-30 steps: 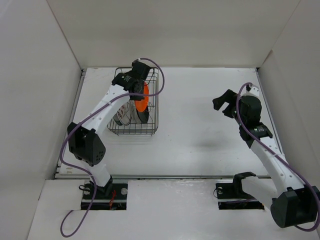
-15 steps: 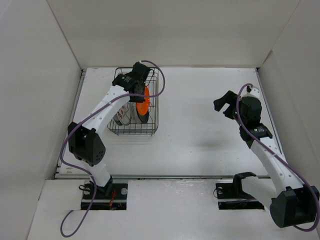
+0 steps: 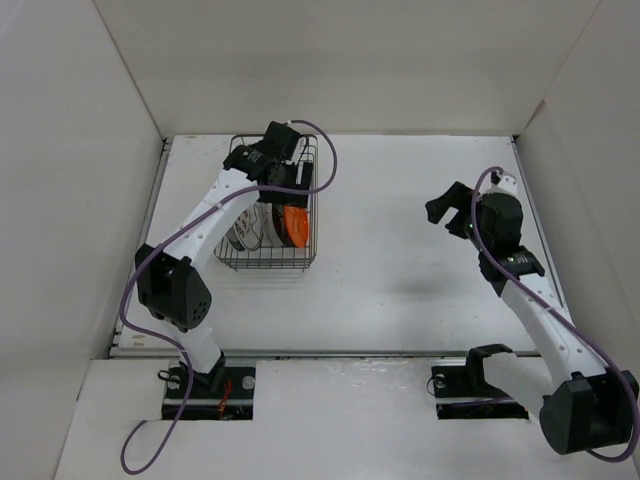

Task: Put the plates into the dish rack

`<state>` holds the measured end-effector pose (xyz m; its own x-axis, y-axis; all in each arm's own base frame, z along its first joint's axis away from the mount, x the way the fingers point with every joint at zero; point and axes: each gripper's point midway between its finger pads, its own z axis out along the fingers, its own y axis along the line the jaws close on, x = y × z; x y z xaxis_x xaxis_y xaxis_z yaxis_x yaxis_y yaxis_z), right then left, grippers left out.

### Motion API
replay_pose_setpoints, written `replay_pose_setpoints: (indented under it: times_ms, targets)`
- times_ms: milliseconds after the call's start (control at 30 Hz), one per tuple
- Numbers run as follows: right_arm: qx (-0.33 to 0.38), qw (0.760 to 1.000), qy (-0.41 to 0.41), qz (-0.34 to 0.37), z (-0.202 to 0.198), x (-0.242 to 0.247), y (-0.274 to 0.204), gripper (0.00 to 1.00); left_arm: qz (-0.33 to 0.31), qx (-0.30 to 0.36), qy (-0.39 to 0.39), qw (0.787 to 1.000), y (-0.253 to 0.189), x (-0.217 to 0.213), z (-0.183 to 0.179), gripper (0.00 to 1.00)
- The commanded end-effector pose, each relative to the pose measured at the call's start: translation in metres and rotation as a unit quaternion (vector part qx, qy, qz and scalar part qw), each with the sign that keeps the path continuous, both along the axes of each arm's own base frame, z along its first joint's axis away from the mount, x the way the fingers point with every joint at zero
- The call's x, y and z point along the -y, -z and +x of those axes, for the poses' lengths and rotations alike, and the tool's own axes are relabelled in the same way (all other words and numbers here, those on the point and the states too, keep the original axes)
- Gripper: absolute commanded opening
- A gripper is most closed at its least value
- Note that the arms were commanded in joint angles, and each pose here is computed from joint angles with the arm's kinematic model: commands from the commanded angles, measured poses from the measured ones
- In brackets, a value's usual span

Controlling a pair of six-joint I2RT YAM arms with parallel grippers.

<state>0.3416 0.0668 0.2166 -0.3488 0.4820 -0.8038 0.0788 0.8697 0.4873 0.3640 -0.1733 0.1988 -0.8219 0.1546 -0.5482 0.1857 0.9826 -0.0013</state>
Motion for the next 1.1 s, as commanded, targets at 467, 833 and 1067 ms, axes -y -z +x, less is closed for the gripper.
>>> replay_pose_setpoints:
  times_ms: [467,833,1067]
  targets:
    - [0.056,0.992,-0.007,-0.113,-0.049,0.002,-0.145,1.0,-0.046,0.305,-0.078,0.948,-0.213,-0.126,0.015,1.0]
    - [0.074,0.986,0.046,-0.14,-0.103,0.041,-0.197,1.0,-0.006,0.418,-0.171,0.892,-0.271,-0.2,-0.109,1.0]
    - [0.1,0.984,0.041,-0.139,-0.124,0.046,-0.222,1.0,-0.017,0.426,-0.177,0.887,-0.266,-0.201,-0.149,1.0]
